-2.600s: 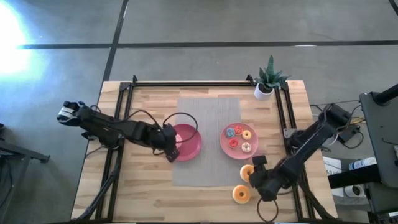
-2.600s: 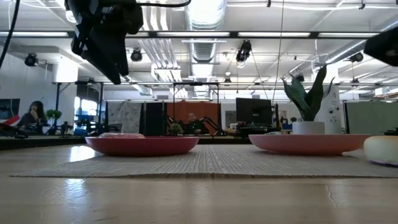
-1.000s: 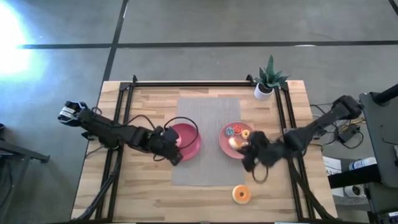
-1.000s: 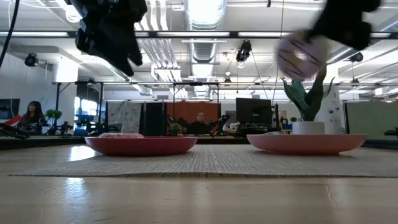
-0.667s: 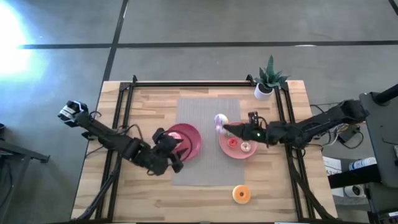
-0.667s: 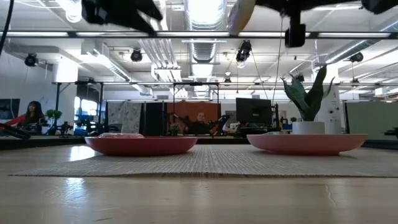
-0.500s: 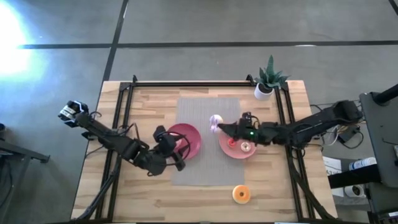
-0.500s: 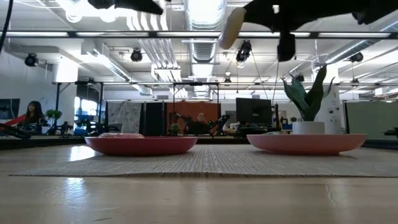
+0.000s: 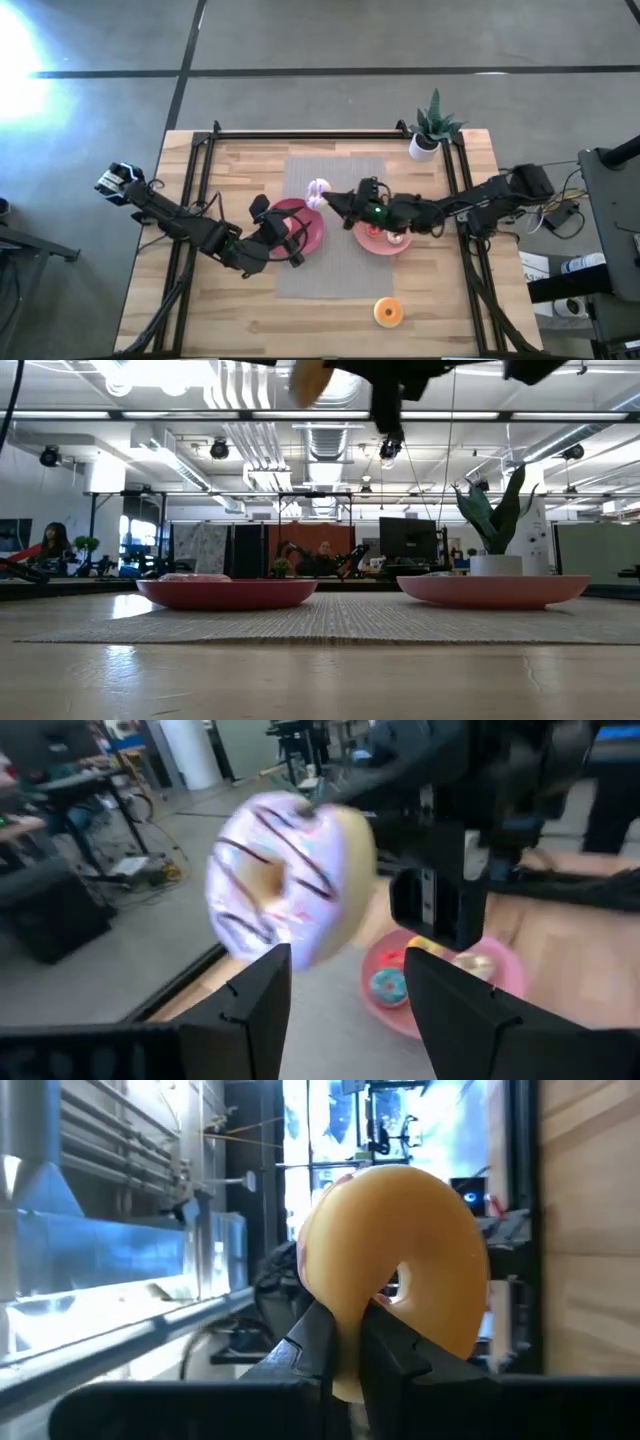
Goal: Pick & Place donuts
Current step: Put the large purple donut on the pink plate, then put the large black donut on the pink plate
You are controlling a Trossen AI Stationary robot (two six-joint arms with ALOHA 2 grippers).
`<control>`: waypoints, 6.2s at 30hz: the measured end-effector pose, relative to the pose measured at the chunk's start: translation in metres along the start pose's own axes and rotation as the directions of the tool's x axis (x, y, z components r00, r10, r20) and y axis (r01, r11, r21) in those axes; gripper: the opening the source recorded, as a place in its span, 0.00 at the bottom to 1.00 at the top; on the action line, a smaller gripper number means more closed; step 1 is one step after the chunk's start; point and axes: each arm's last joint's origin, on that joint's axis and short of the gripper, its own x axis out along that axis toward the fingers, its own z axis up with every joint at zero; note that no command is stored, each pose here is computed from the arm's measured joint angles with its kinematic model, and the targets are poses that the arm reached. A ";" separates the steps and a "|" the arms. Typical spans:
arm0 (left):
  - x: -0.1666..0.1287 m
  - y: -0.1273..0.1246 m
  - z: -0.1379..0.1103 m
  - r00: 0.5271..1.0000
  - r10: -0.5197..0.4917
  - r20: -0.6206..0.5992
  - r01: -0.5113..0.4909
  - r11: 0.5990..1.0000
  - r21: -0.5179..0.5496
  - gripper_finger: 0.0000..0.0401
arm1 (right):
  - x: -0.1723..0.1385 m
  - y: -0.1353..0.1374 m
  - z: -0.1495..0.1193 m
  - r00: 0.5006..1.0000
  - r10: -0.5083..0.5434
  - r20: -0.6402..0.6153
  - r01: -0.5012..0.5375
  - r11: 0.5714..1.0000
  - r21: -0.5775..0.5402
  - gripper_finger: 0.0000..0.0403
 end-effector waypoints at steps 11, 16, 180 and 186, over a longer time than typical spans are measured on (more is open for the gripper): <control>0.000 -0.004 -0.010 0.945 0.316 0.080 -0.325 0.934 0.146 0.42 | 0.035 0.009 -0.016 1.000 -0.026 0.012 0.025 1.000 0.004 0.07; -0.004 -0.004 -0.002 0.929 0.356 0.099 -0.366 0.922 0.123 0.42 | 0.035 0.017 -0.014 0.997 -0.052 0.054 0.052 0.999 -0.012 0.07; -0.011 -0.005 0.015 1.000 -0.013 0.023 0.015 0.996 -0.086 0.44 | -0.103 0.013 0.036 0.982 -0.078 0.172 0.125 0.952 -0.278 0.03; 0.008 -0.002 0.013 1.000 0.022 0.016 -0.021 0.998 -0.058 0.44 | -0.067 0.008 0.015 0.987 -0.023 0.162 0.052 0.983 -0.175 0.03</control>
